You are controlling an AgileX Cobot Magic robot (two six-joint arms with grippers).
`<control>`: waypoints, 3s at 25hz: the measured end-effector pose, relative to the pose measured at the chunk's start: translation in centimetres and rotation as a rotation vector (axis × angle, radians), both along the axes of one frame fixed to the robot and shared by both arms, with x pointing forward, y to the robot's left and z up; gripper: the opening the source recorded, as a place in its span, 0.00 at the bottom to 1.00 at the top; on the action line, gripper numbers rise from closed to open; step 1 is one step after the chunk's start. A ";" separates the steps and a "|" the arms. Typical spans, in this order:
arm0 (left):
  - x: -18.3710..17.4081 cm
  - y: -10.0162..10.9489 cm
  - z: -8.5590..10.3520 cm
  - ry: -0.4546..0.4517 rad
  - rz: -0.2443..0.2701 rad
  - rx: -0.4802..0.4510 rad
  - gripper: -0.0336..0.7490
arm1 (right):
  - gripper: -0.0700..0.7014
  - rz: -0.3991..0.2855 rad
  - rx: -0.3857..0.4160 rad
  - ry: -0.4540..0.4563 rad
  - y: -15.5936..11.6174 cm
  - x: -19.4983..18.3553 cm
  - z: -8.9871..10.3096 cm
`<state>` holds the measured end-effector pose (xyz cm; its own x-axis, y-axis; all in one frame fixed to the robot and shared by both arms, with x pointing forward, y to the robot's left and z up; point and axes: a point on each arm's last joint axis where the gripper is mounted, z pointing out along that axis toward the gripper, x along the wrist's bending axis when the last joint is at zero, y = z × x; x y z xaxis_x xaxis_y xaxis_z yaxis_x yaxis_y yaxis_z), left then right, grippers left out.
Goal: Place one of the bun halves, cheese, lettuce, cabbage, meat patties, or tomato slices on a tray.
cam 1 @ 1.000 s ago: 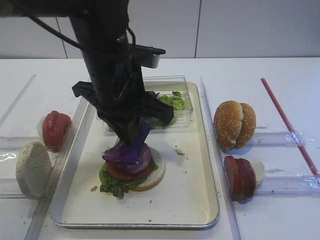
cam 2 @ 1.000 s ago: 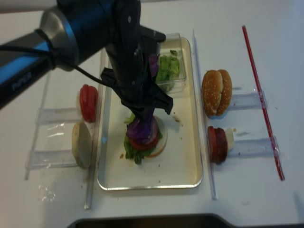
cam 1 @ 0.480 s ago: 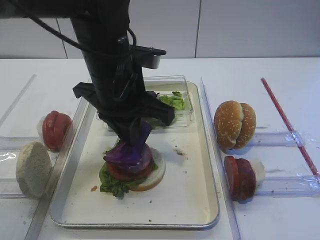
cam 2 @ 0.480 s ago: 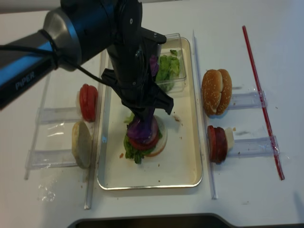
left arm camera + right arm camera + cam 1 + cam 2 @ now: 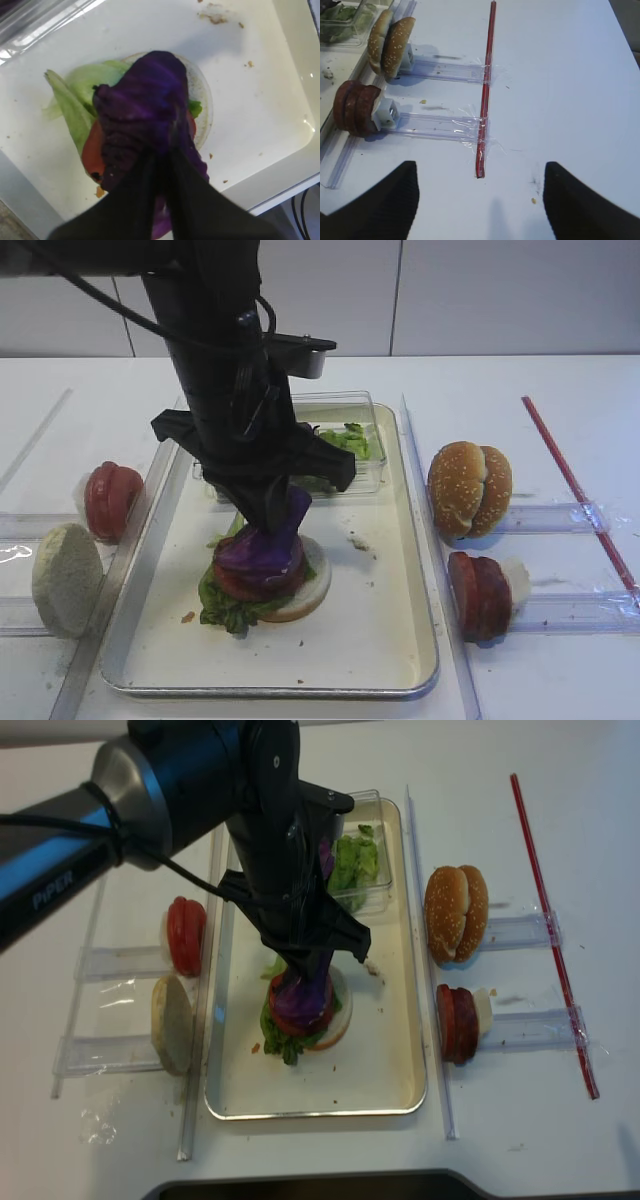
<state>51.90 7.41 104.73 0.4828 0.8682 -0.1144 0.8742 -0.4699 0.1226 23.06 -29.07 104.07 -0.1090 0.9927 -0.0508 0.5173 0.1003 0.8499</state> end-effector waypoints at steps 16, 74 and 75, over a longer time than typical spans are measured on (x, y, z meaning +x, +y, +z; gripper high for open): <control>0.5 -0.4 -1.0 0.003 -0.001 0.004 0.13 | 0.78 0.000 0.000 0.000 0.0 0.0 0.0; -2.7 22.1 8.1 -0.272 0.514 0.063 0.53 | 0.78 0.000 0.000 0.000 0.0 0.0 0.0; -3.5 22.1 7.9 -0.268 0.513 0.064 0.53 | 0.78 0.000 0.000 0.000 0.0 0.0 0.0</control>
<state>48.42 29.53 112.60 0.0029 0.9999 0.0145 0.9345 -0.0079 0.3559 23.06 -29.07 104.07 -0.1090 0.9927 -0.0508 0.5173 0.1003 0.8499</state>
